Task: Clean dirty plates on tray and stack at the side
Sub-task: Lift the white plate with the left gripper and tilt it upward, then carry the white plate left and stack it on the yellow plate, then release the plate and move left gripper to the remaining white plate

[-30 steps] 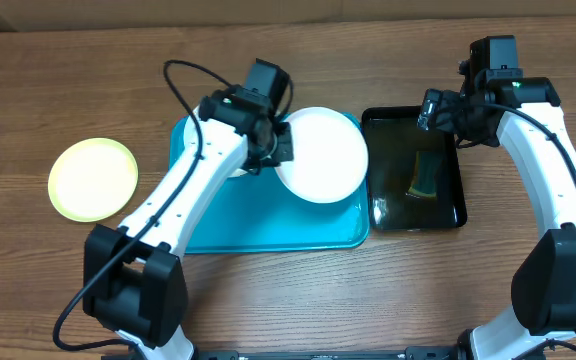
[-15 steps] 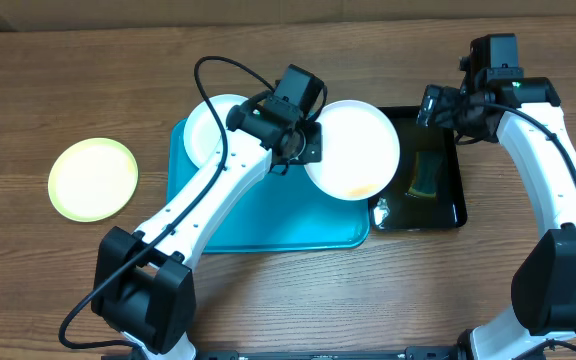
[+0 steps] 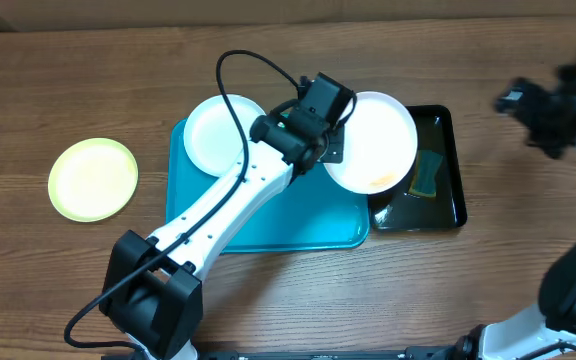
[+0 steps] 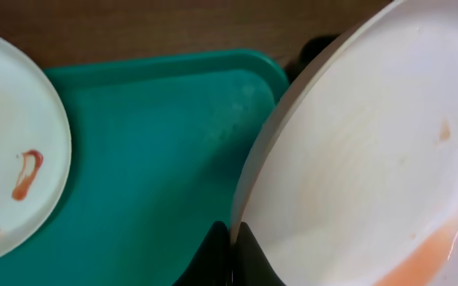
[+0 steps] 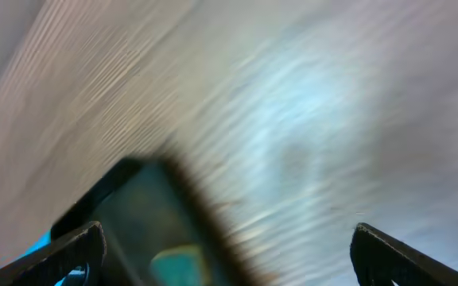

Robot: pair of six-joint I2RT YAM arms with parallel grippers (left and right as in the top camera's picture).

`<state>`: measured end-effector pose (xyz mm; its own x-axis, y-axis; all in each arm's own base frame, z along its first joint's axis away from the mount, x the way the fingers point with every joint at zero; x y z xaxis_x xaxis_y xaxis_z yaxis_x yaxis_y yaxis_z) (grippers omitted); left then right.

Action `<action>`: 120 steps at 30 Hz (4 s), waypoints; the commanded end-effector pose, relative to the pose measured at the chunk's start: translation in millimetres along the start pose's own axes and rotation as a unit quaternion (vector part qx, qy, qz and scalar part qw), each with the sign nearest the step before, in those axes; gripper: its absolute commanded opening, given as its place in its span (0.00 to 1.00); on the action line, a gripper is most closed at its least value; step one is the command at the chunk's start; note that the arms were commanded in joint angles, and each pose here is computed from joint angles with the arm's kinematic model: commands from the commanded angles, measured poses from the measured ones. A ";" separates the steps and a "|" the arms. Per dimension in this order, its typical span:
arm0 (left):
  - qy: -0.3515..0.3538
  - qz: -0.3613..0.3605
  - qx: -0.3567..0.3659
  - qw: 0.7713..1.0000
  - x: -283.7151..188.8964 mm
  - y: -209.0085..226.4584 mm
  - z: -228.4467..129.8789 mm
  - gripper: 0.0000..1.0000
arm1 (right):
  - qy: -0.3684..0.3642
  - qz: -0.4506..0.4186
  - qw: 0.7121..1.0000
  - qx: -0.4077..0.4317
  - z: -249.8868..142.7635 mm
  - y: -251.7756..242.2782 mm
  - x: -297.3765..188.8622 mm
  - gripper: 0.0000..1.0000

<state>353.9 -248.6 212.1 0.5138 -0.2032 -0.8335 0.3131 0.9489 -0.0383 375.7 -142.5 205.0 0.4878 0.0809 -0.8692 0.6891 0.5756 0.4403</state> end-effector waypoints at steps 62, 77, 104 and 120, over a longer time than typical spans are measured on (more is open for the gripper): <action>-0.298 0.302 0.293 0.857 -85.9 -95.6 64.7 0.04 | -0.045 -0.005 0.992 0.117 44.7 -80.3 -37.6 1.00; -0.171 0.055 0.118 0.977 -31.2 -39.1 51.4 0.04 | -0.045 -0.005 0.992 0.117 44.7 -80.3 -37.6 1.00; 0.102 0.177 -0.547 0.812 -120.5 433.7 -155.4 0.04 | -0.045 -0.005 0.992 0.117 44.7 -80.3 -37.6 1.00; 0.110 0.190 -0.558 0.800 -90.9 444.6 -203.4 0.33 | -0.045 -0.005 0.992 0.116 44.7 -80.3 -37.6 1.00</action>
<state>279.3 244.6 158.1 0.1982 0.0844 -0.9765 -0.8187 0.5621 -0.1176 325.7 -227.9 204.6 0.4997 0.0063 -0.8662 0.8038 0.3691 0.4665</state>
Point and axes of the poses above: each gripper's point midway between its finger pads, its own x axis out along the fingers, its own y axis along the line the jaws close on, z = x × y, the point moved 7 cm from there along -x, back along the fingers, and after that the axes turned 12 degrees about x, right-handed, at the moved point
